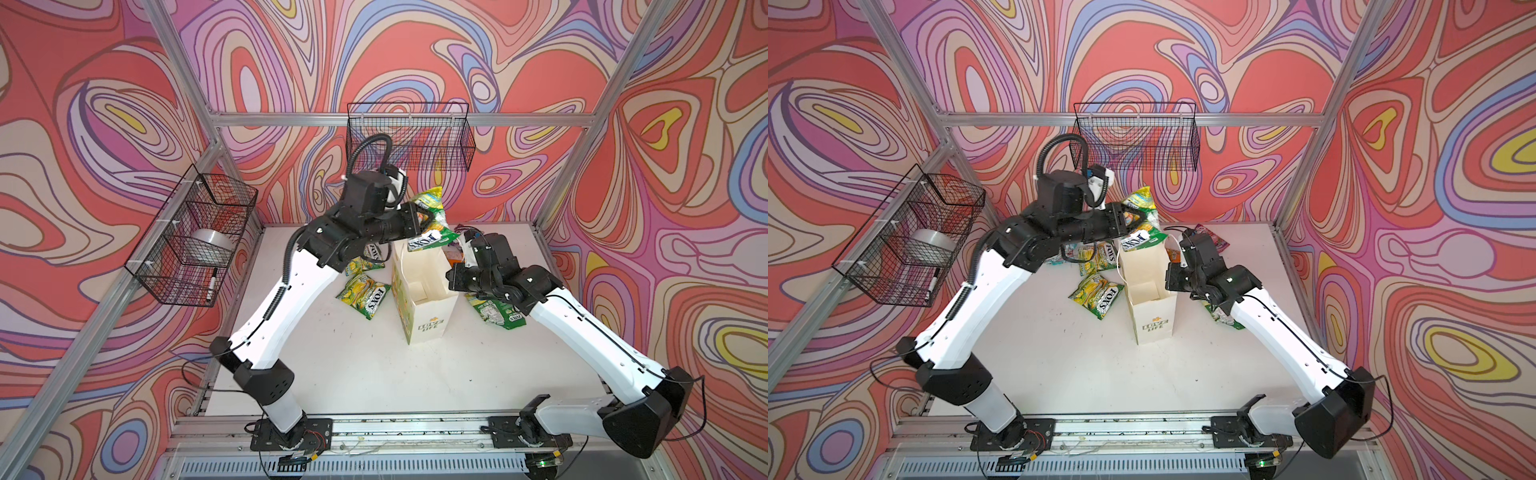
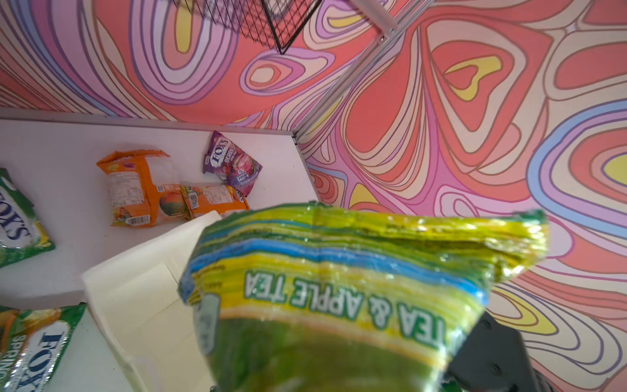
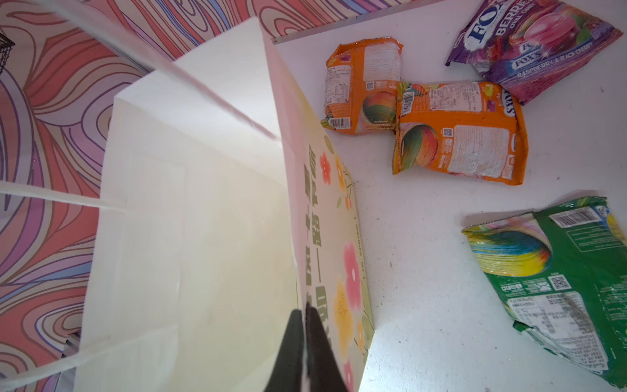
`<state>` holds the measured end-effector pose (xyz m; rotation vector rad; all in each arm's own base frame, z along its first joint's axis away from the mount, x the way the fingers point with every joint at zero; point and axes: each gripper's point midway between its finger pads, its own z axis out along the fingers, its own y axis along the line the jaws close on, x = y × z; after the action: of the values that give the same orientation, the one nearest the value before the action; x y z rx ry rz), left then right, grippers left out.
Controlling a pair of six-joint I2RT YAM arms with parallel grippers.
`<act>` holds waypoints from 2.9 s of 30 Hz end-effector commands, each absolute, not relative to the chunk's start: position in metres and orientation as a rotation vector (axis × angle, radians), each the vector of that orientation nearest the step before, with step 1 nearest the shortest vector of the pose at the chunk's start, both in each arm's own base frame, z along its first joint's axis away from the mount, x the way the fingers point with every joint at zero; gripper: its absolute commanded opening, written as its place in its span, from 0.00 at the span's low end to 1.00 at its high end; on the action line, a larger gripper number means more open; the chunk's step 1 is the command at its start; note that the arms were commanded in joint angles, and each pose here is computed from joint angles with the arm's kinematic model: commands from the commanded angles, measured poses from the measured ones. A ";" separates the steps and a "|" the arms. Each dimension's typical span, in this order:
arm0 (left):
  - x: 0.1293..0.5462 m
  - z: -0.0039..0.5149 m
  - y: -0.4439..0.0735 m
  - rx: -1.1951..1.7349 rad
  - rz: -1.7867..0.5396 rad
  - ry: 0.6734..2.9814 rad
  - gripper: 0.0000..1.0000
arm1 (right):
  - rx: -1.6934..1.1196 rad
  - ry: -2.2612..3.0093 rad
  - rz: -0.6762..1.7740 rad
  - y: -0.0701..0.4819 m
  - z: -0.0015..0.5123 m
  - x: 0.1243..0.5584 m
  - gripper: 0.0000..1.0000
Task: Place the snacks into the paper bag
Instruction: 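Lift the packet with the left gripper and carry it over the bag opening, then open the left gripper to drop the packet into the bag, then withdraw the left gripper and lower it toward another Spring Tea packet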
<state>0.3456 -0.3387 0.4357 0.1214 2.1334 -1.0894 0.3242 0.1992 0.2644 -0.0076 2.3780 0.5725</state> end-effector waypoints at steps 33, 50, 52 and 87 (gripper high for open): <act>0.342 0.280 -0.336 -0.090 -0.687 2.600 0.24 | 0.078 2.341 0.554 0.194 0.270 0.330 0.00; 0.345 0.290 -0.349 -0.085 -0.738 2.576 0.60 | 0.101 2.330 0.529 0.187 0.271 0.330 0.00; 0.345 0.299 -0.351 -0.075 -0.765 2.560 0.63 | 0.103 2.329 0.524 0.187 0.271 0.330 0.00; 0.249 0.576 -0.253 0.370 -1.190 1.631 1.00 | 0.219 2.345 0.418 0.165 0.265 0.327 0.00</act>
<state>0.2620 -0.2860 0.5457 0.3690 1.7748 -1.3197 0.3281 0.1704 0.2574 0.1980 2.3683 0.4364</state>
